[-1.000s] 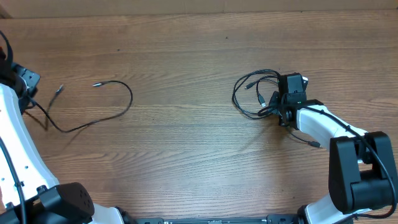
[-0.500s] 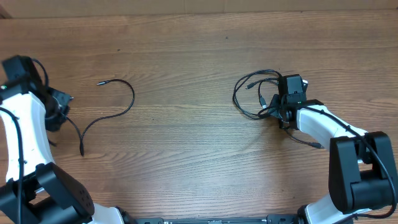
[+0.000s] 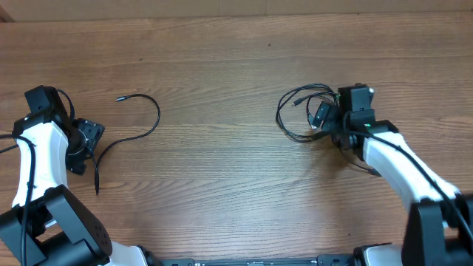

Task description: Untangle cables

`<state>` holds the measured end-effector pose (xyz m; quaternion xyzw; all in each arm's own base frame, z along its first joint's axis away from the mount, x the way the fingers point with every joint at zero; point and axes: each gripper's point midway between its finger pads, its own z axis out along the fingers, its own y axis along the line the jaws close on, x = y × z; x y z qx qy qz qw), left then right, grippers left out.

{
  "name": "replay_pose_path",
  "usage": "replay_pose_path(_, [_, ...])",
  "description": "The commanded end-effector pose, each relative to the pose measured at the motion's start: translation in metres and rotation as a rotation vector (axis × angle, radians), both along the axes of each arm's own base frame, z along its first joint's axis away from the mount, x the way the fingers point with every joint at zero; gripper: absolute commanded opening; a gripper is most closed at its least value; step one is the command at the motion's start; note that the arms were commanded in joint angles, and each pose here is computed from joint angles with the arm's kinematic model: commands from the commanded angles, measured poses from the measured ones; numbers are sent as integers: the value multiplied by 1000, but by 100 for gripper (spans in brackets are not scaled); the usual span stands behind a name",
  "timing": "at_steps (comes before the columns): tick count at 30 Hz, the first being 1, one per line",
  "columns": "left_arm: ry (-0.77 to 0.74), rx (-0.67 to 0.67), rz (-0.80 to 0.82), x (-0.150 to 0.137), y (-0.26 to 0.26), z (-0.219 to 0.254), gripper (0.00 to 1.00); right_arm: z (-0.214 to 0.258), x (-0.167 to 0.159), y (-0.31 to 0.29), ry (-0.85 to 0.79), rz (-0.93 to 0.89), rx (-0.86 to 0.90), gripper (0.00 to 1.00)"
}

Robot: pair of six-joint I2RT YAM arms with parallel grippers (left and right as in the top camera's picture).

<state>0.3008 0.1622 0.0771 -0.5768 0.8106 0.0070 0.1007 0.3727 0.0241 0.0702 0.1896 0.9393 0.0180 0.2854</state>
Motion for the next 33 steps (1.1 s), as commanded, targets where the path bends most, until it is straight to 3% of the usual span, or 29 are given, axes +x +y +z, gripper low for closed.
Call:
replay_pose_path(1, [-6,-19,-5,1,-5,-1,100,35,2,12,-79,40,77,100])
replay_pose_path(5, [-4,-79,-29,-1,-17,-2,100,52,-6,23,-99,79,133,100])
replay_pose_path(8, [-49,-155,-170,7,-35,0,100,59,-12,23,-105,81,134,100])
replay_pose_path(12, [-77,-137,-196,11,-34,12,99,63,-18,22,-102,81,133,100])
replay_pose_path(16, [-151,-87,-210,18,-30,48,100,66,-23,21,-97,81,133,100])
replay_pose_path(25, [-439,99,-277,20,-33,174,100,63,-29,20,-69,79,131,100])
replay_pose_path(30, [-590,69,-432,15,-70,213,100,62,-30,20,-67,79,131,100])
replay_pose_path(33, [-607,32,-540,16,-97,215,100,62,-30,20,-66,79,131,100])
